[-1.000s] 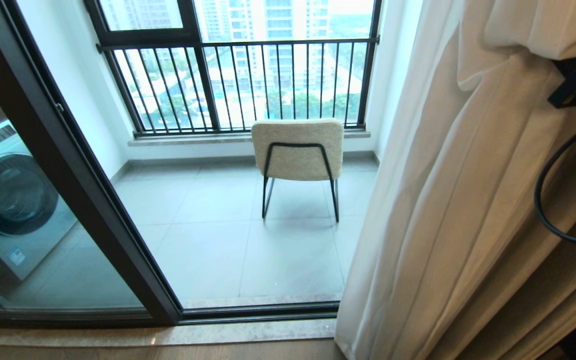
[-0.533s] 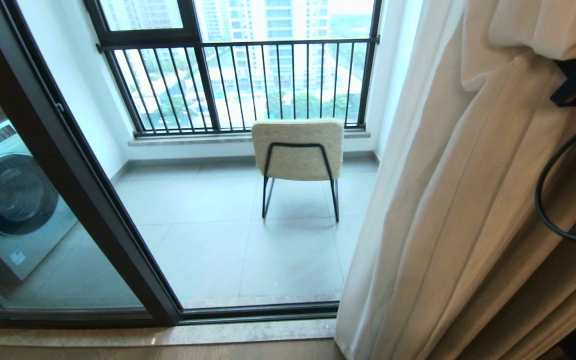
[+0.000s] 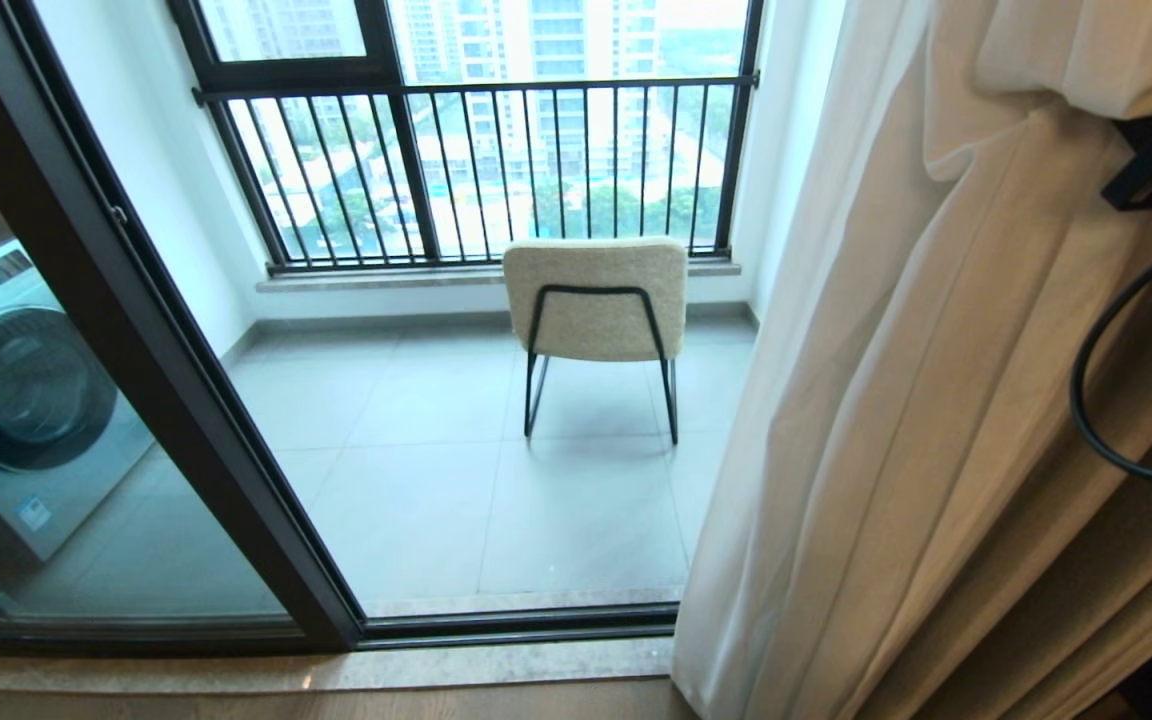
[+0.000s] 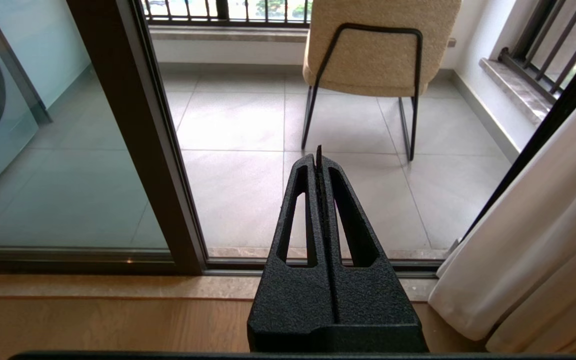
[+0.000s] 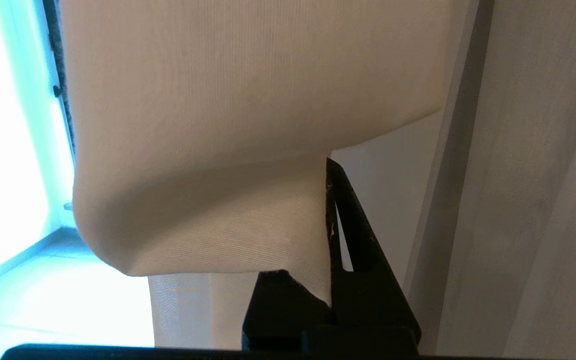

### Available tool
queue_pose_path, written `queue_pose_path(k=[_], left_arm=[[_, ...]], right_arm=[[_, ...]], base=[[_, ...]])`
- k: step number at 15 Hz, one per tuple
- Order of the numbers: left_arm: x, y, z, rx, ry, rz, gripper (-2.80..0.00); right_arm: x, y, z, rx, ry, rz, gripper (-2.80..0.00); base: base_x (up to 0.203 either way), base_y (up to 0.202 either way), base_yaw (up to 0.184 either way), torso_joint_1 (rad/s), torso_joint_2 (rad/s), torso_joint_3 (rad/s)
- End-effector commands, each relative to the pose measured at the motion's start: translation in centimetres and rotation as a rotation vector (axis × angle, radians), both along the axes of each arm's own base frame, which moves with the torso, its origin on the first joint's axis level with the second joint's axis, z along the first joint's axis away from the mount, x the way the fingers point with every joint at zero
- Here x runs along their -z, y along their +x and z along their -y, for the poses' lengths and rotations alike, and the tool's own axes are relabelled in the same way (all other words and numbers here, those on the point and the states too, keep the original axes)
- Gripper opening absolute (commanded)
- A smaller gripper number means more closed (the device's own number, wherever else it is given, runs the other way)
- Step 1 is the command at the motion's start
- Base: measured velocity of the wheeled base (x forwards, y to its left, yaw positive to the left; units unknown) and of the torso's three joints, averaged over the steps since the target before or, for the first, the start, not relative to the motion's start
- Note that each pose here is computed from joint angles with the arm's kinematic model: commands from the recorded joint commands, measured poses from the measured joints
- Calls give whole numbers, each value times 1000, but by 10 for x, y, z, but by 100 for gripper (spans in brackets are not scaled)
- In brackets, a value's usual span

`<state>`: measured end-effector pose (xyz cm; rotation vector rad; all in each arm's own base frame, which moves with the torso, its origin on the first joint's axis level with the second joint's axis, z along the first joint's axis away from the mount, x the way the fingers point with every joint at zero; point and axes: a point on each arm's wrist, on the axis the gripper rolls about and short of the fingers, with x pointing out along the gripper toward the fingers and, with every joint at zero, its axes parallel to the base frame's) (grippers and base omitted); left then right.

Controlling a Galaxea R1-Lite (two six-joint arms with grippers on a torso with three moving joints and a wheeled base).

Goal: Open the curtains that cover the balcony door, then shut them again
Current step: Close the inner curtains on both sides

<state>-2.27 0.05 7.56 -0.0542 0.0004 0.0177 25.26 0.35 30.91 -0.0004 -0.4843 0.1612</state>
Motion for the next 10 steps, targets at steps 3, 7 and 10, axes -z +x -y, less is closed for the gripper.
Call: queue_pose_path(k=[3,7,10], left_arm=[[0,0,0,1,-1,1,-280],[0,0,0,-1,-1,1,-280],[0,0,0,0,-1,1,-280]], right_arm=[[2,1,0,-3,-1,-2,-280],[1,0,0,-3,-1,0,-280],[0,0,-1,-4,-1,3,-280]], base=[[0,0,0,0,0,0],[0,0,0,0,0,0],[-1,83,7,1,-1,1]])
